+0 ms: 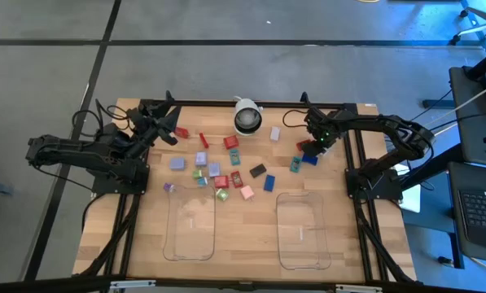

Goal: Pick & Place Office items
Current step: Put the right white timer into the right transparent bin

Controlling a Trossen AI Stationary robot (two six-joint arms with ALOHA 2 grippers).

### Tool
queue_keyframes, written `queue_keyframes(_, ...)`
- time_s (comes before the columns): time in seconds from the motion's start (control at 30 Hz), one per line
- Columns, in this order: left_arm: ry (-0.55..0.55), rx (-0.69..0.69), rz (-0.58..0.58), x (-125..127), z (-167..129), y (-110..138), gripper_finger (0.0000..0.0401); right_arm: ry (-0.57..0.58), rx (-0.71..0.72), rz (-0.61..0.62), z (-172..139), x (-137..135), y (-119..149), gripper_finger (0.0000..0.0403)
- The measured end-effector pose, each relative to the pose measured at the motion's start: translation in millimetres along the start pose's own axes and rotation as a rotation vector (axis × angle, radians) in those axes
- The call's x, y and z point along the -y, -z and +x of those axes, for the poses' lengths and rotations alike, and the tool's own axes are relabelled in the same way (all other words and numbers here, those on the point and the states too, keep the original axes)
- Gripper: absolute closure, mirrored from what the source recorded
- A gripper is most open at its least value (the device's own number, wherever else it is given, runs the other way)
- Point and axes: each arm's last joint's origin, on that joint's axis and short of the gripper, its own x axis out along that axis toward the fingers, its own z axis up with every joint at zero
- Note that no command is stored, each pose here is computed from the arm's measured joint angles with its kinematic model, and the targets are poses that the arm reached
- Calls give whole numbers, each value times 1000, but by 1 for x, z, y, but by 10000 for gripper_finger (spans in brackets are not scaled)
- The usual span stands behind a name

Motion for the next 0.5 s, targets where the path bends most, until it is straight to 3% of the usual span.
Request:
queue_keyframes(0.27,-182,0,30,-5,0,0,193,162,30,12,-42,3,-7,261)
queue_keyframes(0.37,-202,0,28,-6,0,0,193,142,109,27,-71,-1,-3,261)
queue_keyframes(0.5,-202,2,-26,-6,-1,1,193,14,246,29,-112,-10,11,258)
